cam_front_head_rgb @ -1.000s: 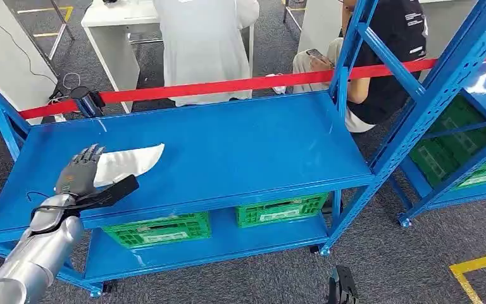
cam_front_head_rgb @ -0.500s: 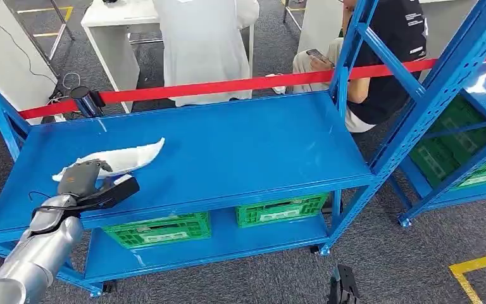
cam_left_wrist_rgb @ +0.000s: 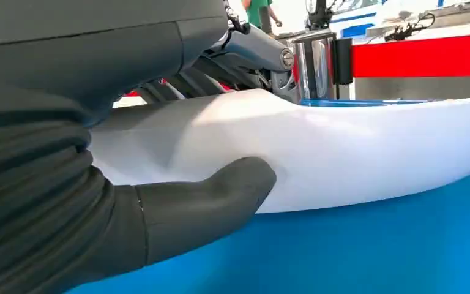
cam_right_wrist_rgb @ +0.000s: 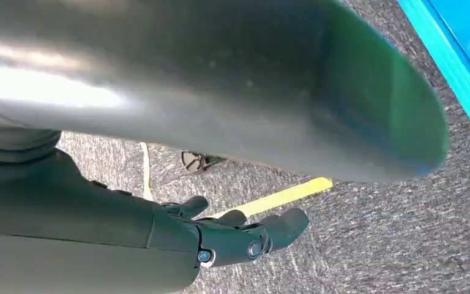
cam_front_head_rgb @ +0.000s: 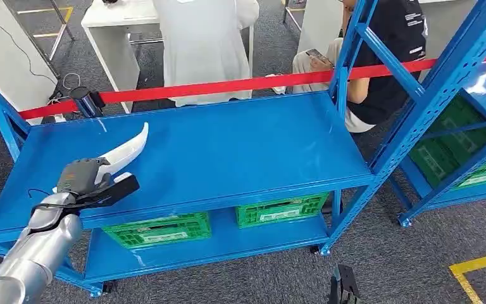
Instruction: Take the parts from the cabinet and place them on the table.
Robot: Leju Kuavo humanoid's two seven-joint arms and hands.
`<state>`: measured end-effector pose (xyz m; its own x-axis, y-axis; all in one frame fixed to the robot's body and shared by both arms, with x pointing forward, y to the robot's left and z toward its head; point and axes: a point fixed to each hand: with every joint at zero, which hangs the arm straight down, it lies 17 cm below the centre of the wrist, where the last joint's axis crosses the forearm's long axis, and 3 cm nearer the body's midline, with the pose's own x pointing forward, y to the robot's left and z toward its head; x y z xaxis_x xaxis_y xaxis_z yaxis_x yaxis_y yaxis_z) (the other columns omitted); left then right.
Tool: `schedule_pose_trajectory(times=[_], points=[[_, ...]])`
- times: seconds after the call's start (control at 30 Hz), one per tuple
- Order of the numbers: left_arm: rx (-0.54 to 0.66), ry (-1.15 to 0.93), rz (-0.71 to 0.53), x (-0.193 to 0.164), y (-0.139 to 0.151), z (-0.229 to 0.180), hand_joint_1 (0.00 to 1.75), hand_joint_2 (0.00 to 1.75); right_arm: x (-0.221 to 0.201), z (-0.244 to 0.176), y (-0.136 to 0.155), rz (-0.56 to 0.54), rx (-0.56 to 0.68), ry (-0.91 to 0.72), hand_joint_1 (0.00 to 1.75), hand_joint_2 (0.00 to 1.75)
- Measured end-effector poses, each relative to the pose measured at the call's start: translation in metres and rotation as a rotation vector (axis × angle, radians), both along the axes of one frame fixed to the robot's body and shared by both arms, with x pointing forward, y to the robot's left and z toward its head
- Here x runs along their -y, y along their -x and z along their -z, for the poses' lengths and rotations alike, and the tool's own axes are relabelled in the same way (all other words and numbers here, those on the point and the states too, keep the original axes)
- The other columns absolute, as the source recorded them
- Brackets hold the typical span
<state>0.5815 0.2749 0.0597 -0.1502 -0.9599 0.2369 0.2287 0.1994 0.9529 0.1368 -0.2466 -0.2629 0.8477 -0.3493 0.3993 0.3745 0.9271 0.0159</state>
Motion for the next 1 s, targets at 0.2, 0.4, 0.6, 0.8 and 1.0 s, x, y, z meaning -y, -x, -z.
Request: schedule_pose_trajectory(times=[0.2,0.4,0.6,0.8,1.0], points=[[0.040,-0.029,-0.009,-0.003,-0.002,-0.005,1.75,0.00,-0.001,0.000,0.000,-0.007,0.000,0.000,0.00,0.00],[0.271,-0.149,-0.051,-0.015,-0.008,-0.038,1.75,1.75,0.001,0.000,-0.002,-0.012,0.004,0.009,0.00,0.00],[0.492,0.051,0.031,0.010,-0.001,-0.084,1.75,1.75,-0.001,0.000,0.002,-0.027,-0.003,0.006,0.00,0.00],[0.583,0.536,0.058,0.031,0.022,-0.117,1.75,1.75,-0.001,0.002,0.009,-0.032,-0.012,0.006,0.00,0.00],[0.661,0.871,0.128,0.043,0.070,-0.159,1.75,1.75,-0.001,0.004,0.018,-0.037,-0.025,0.009,0.00,0.00]])
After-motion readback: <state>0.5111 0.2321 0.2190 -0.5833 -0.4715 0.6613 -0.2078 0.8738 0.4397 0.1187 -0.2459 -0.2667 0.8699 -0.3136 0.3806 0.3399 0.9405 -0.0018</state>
